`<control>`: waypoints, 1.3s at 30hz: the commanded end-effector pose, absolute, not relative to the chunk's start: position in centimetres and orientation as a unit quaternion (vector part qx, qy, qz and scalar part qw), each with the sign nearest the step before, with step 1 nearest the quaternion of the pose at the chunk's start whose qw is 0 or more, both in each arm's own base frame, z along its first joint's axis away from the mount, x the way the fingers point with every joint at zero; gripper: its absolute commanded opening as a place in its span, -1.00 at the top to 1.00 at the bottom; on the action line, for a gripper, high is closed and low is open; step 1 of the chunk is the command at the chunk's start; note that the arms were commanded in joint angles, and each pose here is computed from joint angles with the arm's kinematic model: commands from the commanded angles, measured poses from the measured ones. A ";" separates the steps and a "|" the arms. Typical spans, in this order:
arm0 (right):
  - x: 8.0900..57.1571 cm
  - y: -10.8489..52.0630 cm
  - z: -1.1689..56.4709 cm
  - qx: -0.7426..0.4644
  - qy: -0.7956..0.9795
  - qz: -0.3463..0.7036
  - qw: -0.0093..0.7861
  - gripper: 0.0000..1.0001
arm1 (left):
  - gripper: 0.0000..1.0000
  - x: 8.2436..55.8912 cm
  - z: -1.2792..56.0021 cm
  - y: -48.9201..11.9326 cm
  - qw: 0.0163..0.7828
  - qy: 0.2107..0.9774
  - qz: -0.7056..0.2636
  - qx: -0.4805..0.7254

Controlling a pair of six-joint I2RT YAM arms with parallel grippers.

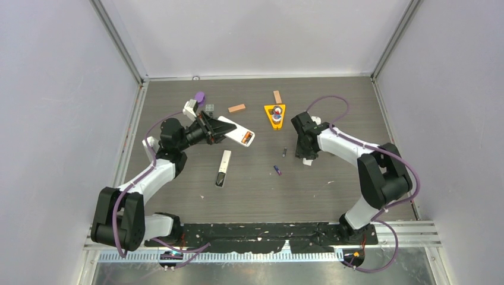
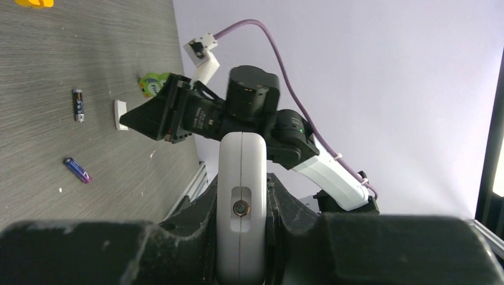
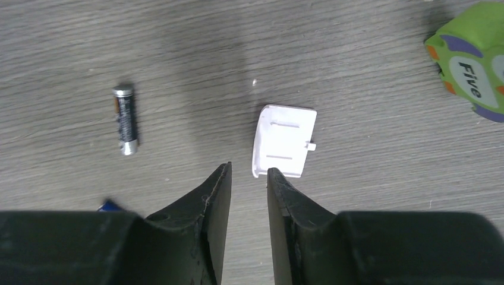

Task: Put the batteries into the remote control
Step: Pick up the battery cover at the center of the board.

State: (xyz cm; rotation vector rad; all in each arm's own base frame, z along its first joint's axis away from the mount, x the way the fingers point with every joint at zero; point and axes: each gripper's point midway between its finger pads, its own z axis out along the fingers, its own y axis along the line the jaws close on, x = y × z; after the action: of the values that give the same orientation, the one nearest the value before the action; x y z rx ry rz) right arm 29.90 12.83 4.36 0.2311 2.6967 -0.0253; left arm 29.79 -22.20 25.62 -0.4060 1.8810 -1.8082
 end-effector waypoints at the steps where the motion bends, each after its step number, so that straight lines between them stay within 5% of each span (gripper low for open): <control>1: 31.7 12.9 4.4 0.084 0.967 -0.023 0.238 0.34 | 1.00 29.7 27.3 -22.1 0.271 0.671 -0.677 -0.130; 16: 32.3 12.5 2.3 0.077 0.968 -0.045 0.234 0.46 | 1.00 30.1 27.1 -22.2 0.261 0.666 -0.686 -0.137; 27: 31.3 12.5 2.6 0.087 0.965 -0.022 0.247 0.89 | 1.00 30.0 27.4 -22.2 0.262 0.660 -0.690 -0.141; 39: 32.8 20.8 18.5 0.107 0.865 0.299 0.387 0.89 | 1.00 30.6 28.0 -21.6 0.266 0.631 -0.701 -0.198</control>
State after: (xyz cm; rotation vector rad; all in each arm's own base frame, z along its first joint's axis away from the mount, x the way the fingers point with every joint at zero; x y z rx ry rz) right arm 31.56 16.18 10.22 0.2513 2.4458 0.3477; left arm 30.51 -21.88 24.99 -0.5649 1.8387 -1.8679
